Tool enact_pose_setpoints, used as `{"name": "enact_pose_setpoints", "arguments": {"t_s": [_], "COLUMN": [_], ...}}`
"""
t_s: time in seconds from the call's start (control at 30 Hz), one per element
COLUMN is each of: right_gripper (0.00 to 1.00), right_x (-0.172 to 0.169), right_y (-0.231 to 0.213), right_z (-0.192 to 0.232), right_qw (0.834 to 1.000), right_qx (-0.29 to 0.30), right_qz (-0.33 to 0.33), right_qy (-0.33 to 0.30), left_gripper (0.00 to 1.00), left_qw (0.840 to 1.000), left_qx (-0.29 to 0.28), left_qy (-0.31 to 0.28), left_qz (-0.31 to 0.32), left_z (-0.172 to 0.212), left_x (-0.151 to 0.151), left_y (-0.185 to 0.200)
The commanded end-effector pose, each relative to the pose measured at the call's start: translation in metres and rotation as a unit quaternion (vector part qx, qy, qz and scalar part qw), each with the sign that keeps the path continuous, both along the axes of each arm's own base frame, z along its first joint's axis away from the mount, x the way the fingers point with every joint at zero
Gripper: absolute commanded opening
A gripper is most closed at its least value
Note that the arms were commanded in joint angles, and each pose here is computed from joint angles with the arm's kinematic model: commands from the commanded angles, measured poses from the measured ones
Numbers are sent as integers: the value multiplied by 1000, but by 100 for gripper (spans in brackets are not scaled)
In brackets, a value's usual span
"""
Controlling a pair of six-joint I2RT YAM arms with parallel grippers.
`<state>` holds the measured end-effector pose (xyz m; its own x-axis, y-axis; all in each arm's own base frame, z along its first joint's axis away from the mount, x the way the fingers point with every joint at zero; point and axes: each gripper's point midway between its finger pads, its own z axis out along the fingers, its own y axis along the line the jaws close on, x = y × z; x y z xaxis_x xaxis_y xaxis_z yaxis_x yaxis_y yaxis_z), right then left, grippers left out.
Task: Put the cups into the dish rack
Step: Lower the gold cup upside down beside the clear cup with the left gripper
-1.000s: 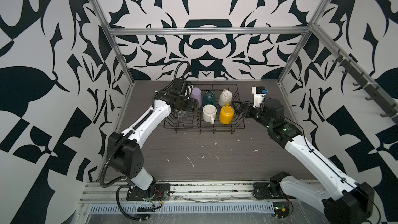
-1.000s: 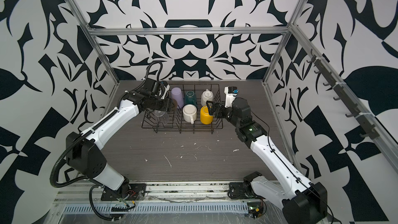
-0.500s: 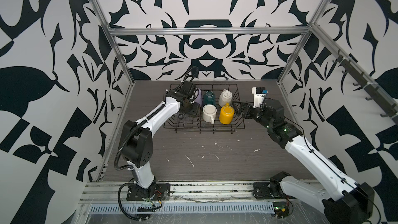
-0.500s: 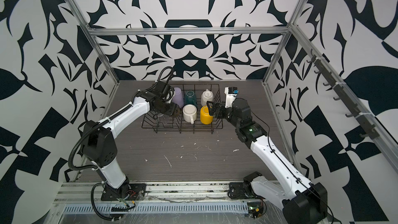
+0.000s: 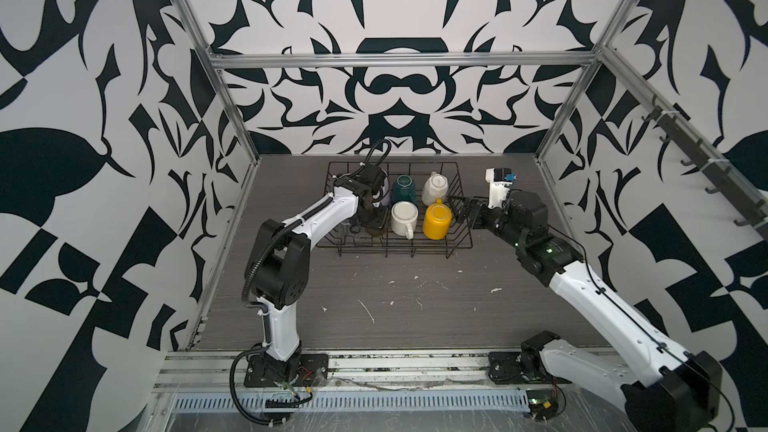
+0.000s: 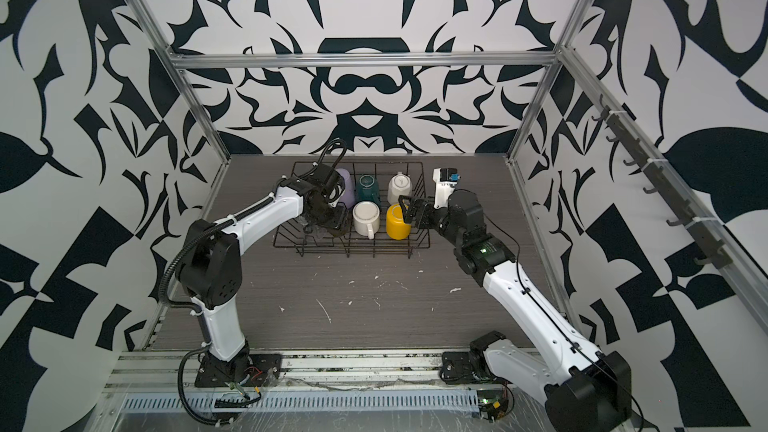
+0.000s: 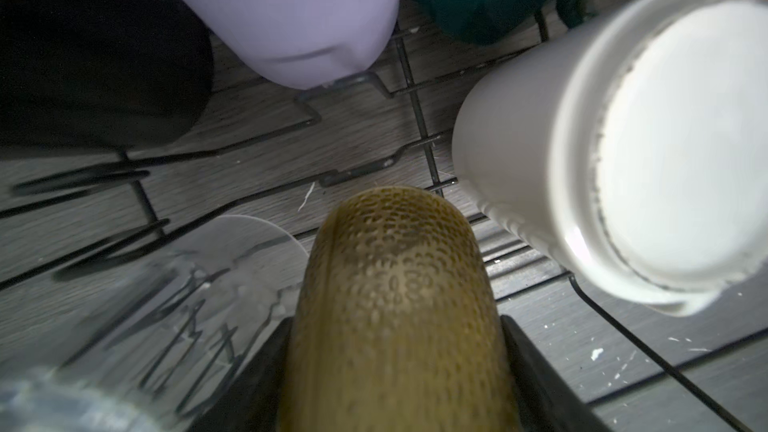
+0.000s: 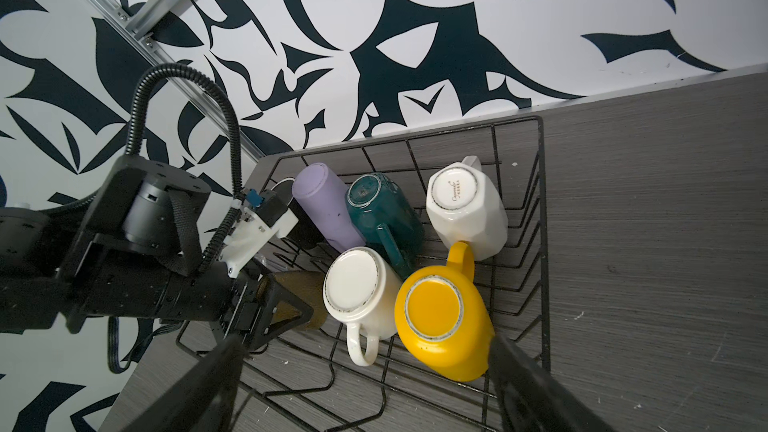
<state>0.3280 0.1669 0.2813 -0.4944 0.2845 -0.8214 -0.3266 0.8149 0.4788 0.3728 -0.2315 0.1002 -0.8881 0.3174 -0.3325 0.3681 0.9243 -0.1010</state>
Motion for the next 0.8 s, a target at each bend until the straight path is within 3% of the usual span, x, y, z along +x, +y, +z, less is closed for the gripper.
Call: {"name": "enact_pose_setpoints", "arguments": {"t_s": [0.0,0.13,0.27,0.5,0.63,0.77], "right_gripper": [94,94,94,94,94,94], "right_x": [1,-1,1,0,0,5], "right_y": [2,-1,0,1,-2,-1], "right_z": [16,12,12,12,11,8], "right_qw": [1000,1000,1000,1000,1000,1000], "right_qx": [4,4,0,1,-6,-19], "right_qz": [4,-2,0,3,-4,-1], "right_qy": [-23,-23,-24,-22,-23,-18], "left_gripper": [55,78,90,92,92,93], "left_qw": [1000,999,999,999,997,986], "left_qx": [17,33,32,10,-18,-85], "left_qy": [2,-4,-19,-34,-73,-141], "left_qz": [5,12,14,14,15,3], "left_z": [0,-2,5,18,41,76], "left_x": [5,6,9,10,12,14], "left_y": [2,9,10,5,3,-8]}}
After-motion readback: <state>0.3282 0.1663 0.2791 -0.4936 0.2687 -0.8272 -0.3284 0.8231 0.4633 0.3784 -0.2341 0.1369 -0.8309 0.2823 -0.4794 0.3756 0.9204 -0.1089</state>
